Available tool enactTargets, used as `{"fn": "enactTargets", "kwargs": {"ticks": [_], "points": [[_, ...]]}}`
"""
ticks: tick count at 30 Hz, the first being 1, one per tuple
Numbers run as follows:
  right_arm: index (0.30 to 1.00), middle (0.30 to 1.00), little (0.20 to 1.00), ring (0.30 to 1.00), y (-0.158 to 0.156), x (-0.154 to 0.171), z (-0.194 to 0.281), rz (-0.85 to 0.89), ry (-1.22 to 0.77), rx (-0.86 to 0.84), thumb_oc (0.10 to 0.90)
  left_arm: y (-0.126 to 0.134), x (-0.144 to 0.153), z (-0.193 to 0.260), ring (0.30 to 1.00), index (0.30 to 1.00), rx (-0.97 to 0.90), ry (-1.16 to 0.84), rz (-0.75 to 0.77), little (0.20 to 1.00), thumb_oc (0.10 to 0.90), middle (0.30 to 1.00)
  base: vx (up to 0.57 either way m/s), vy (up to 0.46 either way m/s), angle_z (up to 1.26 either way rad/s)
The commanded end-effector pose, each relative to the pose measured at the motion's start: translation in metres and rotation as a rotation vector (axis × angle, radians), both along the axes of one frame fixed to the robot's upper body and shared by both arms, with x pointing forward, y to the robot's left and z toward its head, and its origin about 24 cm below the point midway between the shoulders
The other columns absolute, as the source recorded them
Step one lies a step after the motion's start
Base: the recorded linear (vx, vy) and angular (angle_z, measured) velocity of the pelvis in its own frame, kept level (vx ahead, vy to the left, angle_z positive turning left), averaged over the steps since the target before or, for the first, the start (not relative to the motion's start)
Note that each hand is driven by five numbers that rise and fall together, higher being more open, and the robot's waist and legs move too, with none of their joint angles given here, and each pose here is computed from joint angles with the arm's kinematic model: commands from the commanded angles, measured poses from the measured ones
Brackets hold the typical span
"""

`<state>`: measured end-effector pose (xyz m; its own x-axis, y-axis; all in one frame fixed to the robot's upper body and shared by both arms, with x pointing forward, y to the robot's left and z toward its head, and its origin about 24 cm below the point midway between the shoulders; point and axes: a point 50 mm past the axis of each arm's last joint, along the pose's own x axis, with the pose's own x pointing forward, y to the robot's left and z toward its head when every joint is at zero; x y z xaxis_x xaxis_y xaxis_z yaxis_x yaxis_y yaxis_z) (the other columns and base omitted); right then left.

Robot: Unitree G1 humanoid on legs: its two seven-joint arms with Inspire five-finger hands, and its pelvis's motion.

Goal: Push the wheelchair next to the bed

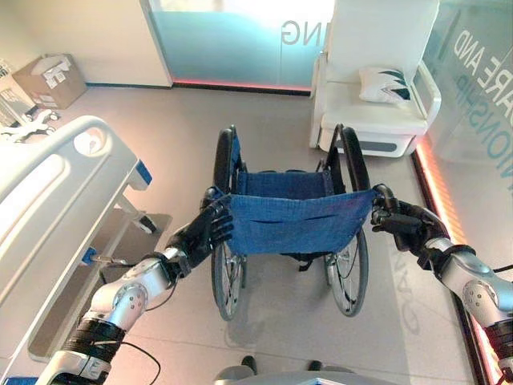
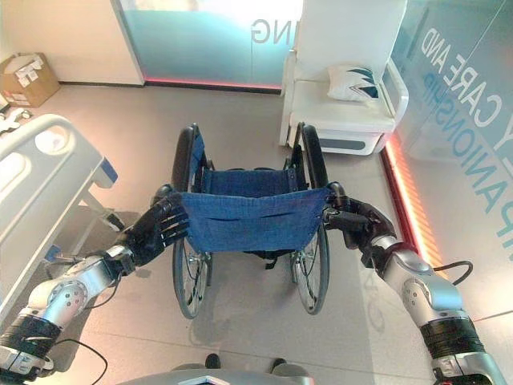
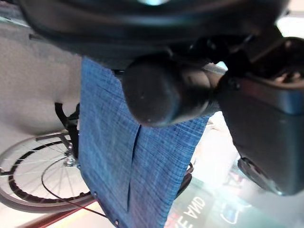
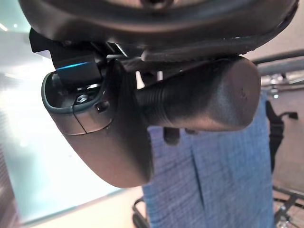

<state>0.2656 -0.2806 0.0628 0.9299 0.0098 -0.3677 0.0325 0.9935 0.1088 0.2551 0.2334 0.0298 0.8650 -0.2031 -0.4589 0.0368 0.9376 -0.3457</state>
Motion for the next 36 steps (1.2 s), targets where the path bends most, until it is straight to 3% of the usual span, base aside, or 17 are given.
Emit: {"fn": "enactTargets", "kwargs": {"ticks": [1, 5, 10, 16, 29, 36], "points": [[0.300, 0.300, 0.300, 0.300, 0.074, 0.012, 0.032, 0.379, -0.235, 0.167, 0.400, -0.062, 0.029, 0.072, 0.300, 0.300, -0.316, -0.415, -0.110, 0.300, 0.400, 0.300, 0.03, 0.001, 0.00], [0.300, 0.300, 0.300, 0.300, 0.074, 0.009, 0.027, 0.374, -0.233, 0.177, 0.400, -0.073, 0.023, 0.076, 0.300, 0.300, -0.506, -0.436, -0.108, 0.300, 0.400, 0.300, 0.02, -0.001, 0.00], [0.300, 0.300, 0.300, 0.300, 0.079, 0.008, 0.023, 0.382, -0.227, 0.193, 0.400, -0.099, 0.013, 0.079, 0.300, 0.300, -0.889, -0.378, -0.192, 0.300, 0.400, 0.300, 0.04, 0.001, 0.00], [0.300, 0.300, 0.300, 0.300, 0.081, 0.006, 0.022, 0.388, -0.214, 0.201, 0.400, -0.110, 0.007, 0.080, 0.300, 0.300, -1.039, -0.369, -0.279, 0.300, 0.400, 0.300, 0.03, 0.012, 0.01], [0.300, 0.300, 0.300, 0.300, 0.082, 0.004, 0.016, 0.388, -0.183, 0.219, 0.400, -0.097, 0.012, 0.075, 0.300, 0.300, -0.911, -0.397, -0.227, 0.300, 0.400, 0.300, 0.04, 0.029, 0.00], [0.300, 0.300, 0.300, 0.300, 0.083, 0.004, 0.014, 0.391, -0.180, 0.217, 0.400, -0.090, 0.013, 0.074, 0.300, 0.300, -0.695, -0.439, -0.266, 0.300, 0.400, 0.300, 0.00, 0.031, -0.01]]}}
